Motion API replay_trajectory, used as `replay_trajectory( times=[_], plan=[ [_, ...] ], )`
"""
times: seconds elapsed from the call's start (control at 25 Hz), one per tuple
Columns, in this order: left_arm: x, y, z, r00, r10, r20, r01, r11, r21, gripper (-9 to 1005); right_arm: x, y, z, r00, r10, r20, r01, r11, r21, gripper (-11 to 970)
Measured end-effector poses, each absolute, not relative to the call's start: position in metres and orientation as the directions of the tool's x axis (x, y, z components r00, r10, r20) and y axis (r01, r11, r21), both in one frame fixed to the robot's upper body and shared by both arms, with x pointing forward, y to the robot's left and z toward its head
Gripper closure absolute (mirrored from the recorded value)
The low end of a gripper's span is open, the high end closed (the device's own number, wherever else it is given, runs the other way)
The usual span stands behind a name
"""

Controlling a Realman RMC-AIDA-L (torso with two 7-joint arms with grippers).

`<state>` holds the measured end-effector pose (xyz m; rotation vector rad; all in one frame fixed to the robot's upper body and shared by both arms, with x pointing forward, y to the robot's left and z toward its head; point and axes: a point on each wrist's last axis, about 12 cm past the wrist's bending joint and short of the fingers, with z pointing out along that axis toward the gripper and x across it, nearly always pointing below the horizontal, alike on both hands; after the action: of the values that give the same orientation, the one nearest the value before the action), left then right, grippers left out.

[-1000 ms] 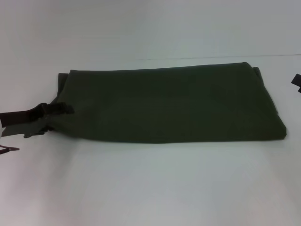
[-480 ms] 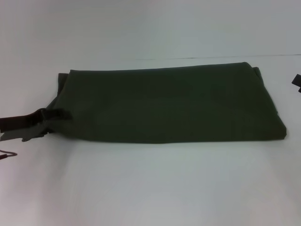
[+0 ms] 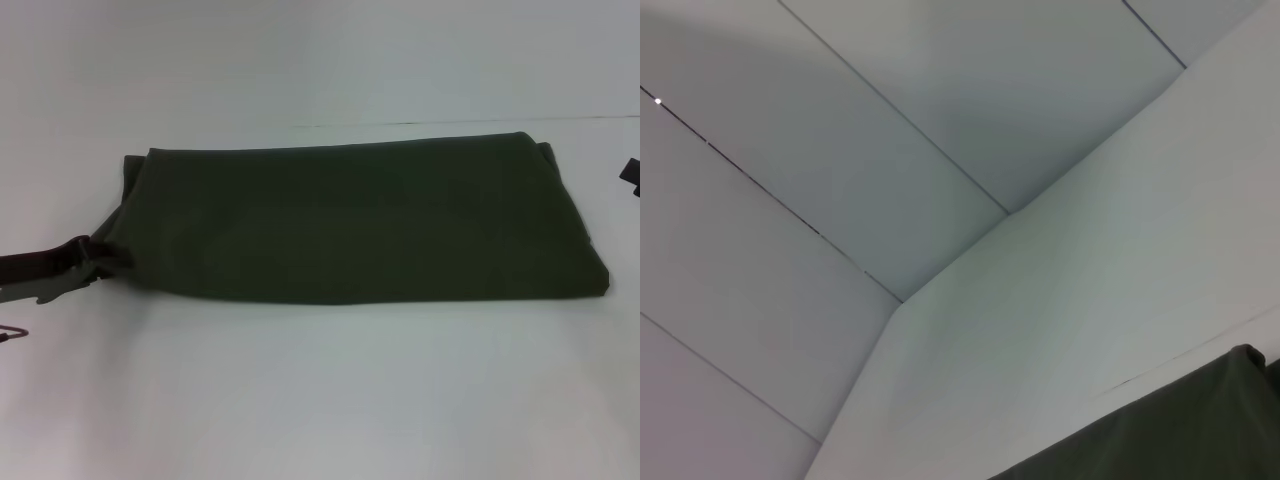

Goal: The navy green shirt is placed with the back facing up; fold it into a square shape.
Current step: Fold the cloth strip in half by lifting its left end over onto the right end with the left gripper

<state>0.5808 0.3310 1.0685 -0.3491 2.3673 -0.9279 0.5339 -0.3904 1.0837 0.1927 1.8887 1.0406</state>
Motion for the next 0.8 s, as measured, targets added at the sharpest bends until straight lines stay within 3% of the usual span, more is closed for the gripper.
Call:
replay_trajectory(
  times=[0.08, 0.2, 0.4, 0.8],
  plan=[
    [0.581, 0.331, 1.068, -0.805, -0.427, -0.412, -0.034, 0.726, -0.687, 566, 0.534, -0.39, 1.084, -0.548, 0.519, -0.656, -0.278, 0.627, 0.728, 293],
    [0.58, 0.331, 1.067, -0.805, -0.43, -0.41, -0.037, 0.725, -0.687, 800, 0.534, -0.39, 1.084, -0.547, 0.519, -0.657, -0.278, 0.627, 0.727, 293],
    [0.572, 0.338, 1.063, -0.796, -0.452, -0.403, -0.059, 0.72, -0.692, 969, 0.535, -0.388, 1.083, -0.548, 0.519, -0.656, -0.281, 0.625, 0.729, 293],
    [0.536, 0.37, 1.059, -0.728, -0.547, -0.413, -0.091, 0.675, -0.732, 969, 0.541, -0.376, 1.082, -0.544, 0.526, -0.654, -0.292, 0.611, 0.735, 292]
  ],
)
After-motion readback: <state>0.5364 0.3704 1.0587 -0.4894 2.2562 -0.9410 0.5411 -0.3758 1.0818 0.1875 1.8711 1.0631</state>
